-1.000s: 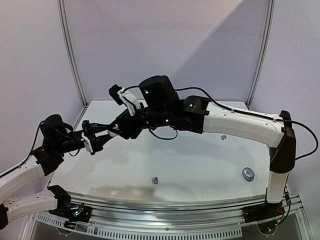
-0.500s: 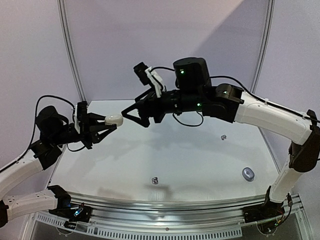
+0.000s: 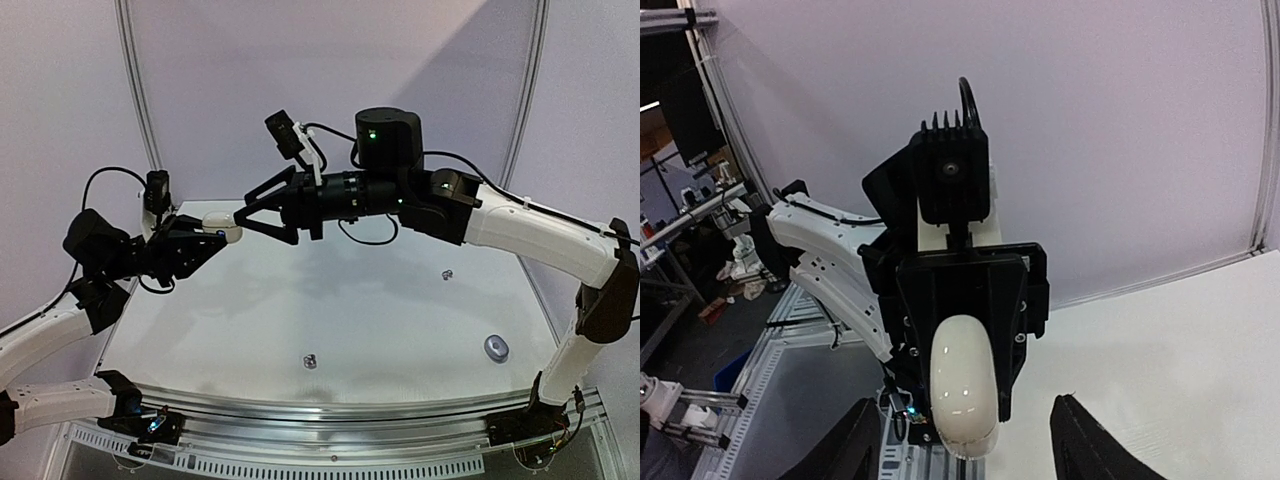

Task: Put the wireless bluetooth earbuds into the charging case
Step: Pass from the left arm to the right

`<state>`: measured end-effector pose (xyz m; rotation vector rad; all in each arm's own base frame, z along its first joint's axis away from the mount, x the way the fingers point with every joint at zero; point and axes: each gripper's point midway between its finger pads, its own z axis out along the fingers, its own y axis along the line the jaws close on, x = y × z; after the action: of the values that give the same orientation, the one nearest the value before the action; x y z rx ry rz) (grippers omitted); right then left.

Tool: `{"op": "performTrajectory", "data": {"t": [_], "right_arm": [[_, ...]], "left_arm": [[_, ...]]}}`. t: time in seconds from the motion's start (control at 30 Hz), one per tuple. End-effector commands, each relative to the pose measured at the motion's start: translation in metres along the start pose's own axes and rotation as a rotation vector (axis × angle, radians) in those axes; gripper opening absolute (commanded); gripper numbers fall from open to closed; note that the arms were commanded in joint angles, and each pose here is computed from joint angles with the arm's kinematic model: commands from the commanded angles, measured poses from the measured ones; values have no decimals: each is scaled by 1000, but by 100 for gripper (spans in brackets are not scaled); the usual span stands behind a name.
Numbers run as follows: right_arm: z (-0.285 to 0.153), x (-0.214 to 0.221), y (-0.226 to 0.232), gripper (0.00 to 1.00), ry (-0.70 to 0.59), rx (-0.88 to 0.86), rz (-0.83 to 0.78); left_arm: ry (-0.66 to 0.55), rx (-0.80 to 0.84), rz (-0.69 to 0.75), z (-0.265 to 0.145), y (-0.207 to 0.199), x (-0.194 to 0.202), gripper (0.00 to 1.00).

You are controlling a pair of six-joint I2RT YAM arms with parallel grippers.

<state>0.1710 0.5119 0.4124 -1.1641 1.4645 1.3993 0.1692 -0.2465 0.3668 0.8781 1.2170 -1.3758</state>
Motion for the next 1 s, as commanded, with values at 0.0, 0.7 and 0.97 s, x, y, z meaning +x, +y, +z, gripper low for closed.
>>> {"op": "performTrajectory", "data": {"t": [0.0, 0.7, 0.97], "right_arm": [[21, 9, 4, 53, 24, -77, 44], [32, 11, 8, 0, 20, -137, 59], [14, 20, -35, 0, 33, 14, 128]], "left_arm": [[-25, 27, 2, 1, -8, -12, 0], [-35, -49, -24, -3, 4, -8, 33], [-14, -286, -29, -13, 43, 4, 99]]}}
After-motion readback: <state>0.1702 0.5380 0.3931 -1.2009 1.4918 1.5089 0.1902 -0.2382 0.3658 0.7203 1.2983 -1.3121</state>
